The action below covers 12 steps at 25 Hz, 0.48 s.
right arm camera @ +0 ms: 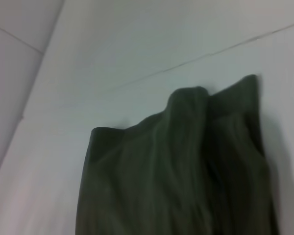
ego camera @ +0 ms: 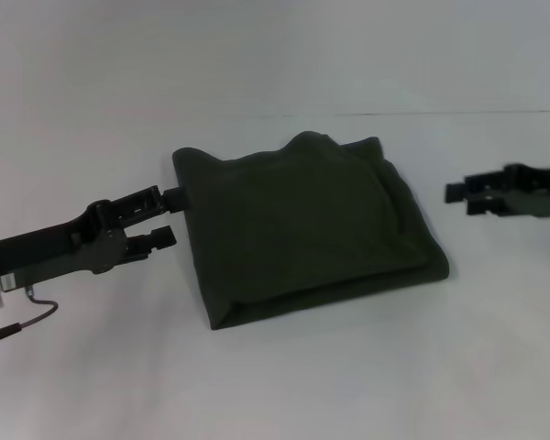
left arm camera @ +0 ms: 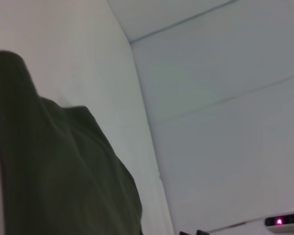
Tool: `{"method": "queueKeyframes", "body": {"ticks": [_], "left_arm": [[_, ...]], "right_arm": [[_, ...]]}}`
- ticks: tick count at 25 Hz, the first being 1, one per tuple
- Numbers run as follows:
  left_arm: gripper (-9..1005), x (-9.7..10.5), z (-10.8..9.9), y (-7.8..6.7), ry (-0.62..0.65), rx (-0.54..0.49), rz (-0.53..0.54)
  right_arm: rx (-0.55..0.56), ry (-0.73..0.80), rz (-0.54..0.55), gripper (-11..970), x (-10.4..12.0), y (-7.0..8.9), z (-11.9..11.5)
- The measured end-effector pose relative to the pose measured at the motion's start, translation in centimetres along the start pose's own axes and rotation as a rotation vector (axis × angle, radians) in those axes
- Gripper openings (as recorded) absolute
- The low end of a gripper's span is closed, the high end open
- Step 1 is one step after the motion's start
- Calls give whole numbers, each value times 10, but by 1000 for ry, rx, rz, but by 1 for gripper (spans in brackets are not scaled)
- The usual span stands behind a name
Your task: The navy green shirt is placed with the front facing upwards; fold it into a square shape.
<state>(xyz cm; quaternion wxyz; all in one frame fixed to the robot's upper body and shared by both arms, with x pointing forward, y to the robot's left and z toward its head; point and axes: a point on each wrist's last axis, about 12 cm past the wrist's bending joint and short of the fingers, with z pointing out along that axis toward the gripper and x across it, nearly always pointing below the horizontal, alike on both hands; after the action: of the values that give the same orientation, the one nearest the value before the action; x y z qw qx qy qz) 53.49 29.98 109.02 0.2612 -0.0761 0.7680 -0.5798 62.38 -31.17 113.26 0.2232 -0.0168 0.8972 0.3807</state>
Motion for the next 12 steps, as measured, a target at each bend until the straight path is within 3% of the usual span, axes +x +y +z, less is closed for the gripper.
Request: {"method": "queueKeyframes", "body": {"ticks": [6, 12], "left_arm": [[934, -1, -3, 4, -46, -12, 8], [934, -3, 2, 3, -58, -6, 23]], "right_arm": [[91, 40, -42, 582, -16, 30, 45], [140, 46, -48, 582, -6, 33, 72]]}}
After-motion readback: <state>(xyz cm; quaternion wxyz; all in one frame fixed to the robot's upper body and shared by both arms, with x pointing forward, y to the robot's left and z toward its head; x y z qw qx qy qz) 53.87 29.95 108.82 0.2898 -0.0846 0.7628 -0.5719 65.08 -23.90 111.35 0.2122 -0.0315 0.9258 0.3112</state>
